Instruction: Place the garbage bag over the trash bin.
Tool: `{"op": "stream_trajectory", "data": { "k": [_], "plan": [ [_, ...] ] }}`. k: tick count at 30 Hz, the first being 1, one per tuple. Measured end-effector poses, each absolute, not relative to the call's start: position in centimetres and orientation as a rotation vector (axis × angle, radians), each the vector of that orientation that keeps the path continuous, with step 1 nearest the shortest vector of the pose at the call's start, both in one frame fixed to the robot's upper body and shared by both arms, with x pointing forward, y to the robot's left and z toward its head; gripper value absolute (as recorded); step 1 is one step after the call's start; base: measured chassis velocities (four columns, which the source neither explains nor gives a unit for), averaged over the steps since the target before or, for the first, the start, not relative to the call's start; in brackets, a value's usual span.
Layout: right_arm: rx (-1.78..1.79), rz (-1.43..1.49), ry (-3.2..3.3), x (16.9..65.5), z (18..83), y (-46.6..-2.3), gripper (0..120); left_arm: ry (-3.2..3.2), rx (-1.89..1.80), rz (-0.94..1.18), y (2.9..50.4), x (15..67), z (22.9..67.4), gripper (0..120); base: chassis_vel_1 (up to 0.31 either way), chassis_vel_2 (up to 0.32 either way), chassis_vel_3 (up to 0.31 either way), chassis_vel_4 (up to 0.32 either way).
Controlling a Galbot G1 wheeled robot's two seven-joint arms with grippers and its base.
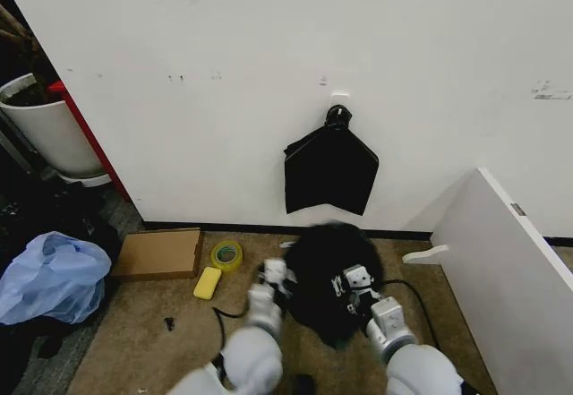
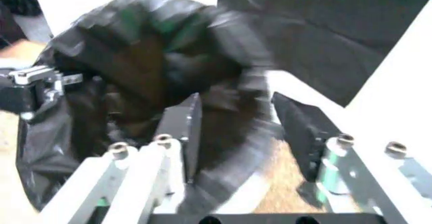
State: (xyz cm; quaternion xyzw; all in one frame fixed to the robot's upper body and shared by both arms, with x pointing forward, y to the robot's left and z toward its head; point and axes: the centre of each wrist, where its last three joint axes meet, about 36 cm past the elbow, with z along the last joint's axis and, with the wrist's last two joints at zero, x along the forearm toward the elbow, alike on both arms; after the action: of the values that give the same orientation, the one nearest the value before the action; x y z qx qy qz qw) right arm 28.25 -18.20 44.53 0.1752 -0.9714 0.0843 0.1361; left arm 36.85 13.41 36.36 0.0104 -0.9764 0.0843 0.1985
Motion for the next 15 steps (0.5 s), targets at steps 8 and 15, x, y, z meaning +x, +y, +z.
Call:
{"op": "stream_trajectory", "data": {
  "k": [8,15],
  "plan": [
    [0.309,0.096,-2.927,26.9,45.4,-18.9,75,-2.532,0.149,0.578,14.4,39.4,39.2,0,0.000,0.000,0.000,0.000],
    [0.224,0.055,-2.963,26.4,46.1,-19.2,97,-2.331,0.149,0.697,13.9,39.7,40.1,0,0.000,0.000,0.000,0.000]
  ]
}}
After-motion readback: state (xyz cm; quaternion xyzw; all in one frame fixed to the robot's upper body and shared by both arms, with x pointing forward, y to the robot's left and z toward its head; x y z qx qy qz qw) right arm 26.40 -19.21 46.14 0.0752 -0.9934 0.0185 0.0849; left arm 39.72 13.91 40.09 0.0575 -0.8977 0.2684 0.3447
